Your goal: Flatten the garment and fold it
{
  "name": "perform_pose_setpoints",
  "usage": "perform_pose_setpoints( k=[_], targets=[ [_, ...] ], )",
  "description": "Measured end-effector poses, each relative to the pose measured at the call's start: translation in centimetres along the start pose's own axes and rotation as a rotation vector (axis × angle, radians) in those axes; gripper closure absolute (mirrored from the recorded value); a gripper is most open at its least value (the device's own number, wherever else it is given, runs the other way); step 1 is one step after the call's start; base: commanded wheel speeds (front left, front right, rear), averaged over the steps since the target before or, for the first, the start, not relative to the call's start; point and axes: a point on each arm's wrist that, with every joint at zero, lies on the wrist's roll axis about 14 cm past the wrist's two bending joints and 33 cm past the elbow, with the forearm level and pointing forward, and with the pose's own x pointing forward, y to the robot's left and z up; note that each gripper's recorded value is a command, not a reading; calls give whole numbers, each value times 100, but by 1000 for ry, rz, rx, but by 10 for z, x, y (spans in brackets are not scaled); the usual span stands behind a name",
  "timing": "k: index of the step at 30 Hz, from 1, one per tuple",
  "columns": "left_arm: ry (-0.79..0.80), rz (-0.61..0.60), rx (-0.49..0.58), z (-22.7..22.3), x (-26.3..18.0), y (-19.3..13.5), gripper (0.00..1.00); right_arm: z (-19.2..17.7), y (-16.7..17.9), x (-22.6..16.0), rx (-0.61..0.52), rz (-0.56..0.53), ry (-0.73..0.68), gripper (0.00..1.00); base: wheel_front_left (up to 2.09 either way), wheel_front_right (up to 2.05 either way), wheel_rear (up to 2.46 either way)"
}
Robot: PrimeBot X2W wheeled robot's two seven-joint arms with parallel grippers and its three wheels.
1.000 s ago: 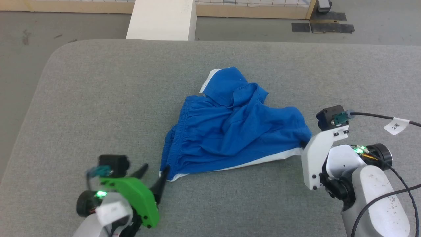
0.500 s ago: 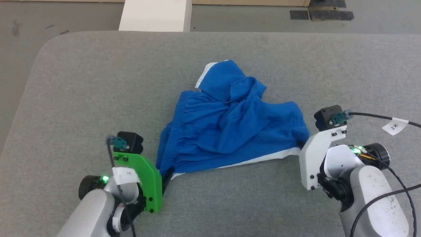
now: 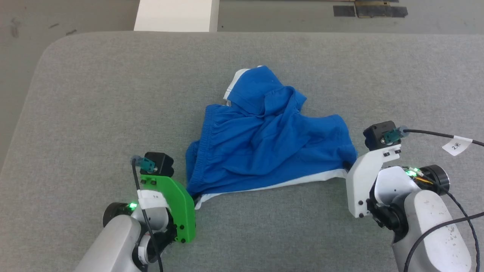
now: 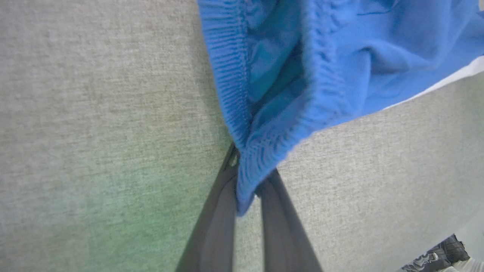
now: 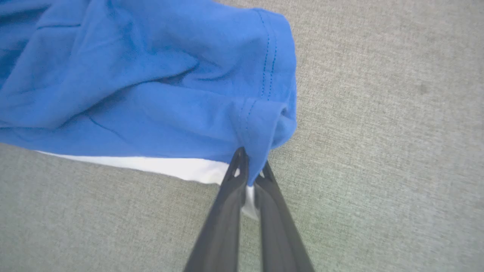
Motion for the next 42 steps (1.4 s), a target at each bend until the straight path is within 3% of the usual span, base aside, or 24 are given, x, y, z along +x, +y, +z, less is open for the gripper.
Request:
perform_pose_setpoints(
  k=[13,24,27,34,42],
  targets=[
    [-238,-107,26,69,-46,-33,100,31,8,-28,40,37,-130,100,0,0,0],
    [-583,-204,202,201,-119,-80,100,160,-3,-98,42,41,-519,100,0,0,0],
    [-654,-213,240,224,-135,-90,100,181,-6,-113,40,40,-581,100,0,0,0],
    [-697,-193,266,261,-140,-87,100,219,-12,-122,39,34,-660,100,0,0,0],
    [-727,-147,305,313,-121,-67,100,270,-21,-105,19,17,-674,100,0,0,0]
  ],
)
